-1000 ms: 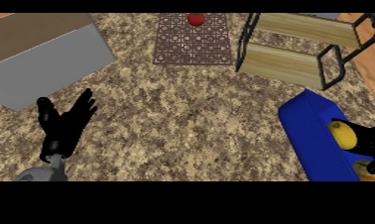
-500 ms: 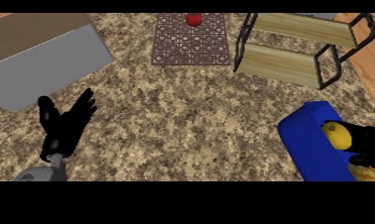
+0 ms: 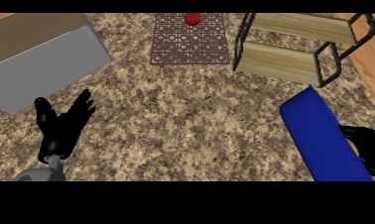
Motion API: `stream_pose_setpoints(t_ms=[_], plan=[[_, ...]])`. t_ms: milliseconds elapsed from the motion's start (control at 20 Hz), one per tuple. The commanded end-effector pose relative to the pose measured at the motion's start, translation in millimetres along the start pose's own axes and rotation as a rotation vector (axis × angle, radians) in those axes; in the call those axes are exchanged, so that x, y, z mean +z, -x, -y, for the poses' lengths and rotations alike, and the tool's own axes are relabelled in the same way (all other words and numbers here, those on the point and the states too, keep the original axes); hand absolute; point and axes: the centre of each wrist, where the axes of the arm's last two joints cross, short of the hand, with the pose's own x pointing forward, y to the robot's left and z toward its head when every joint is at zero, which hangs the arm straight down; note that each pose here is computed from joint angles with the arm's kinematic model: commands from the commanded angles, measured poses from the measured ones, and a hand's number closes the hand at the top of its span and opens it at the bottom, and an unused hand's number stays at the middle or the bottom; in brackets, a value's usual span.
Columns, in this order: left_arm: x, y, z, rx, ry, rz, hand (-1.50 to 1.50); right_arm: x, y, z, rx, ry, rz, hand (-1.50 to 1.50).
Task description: Pick the squash from the tray and place it in the tiered shelf
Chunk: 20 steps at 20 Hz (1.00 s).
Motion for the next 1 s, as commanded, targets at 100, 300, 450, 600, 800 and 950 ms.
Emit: stream_pose_setpoints(t_ms=[100,300,450,600,800,950], plan=[[-3,11,6,0.0,0.006,-0.014,0.0,-13,10,-12,-0.047,-0.024,0.162,1.5],[0,7,-5,-0.014,-0.007,-0.029,0.0,-14,-114,-34,0.361,0.263,0.201,1.5],[-2,7,-1,-0.034,0.012,-0.045,0.0,-2,-192,-65,0.686,0.426,0.211,1.5],[-3,8,-1,-0.021,0.006,-0.046,0.0,-12,-226,-106,0.882,0.573,0.321,1.5],[-1,14,-6,-0.012,-0.009,-0.059,0.0,-17,-257,-162,0.996,0.769,0.458,1.5],[2,12,-13,-0.007,-0.043,-0.058,0.0,-16,-267,-203,0.973,0.898,0.545,1.5]])
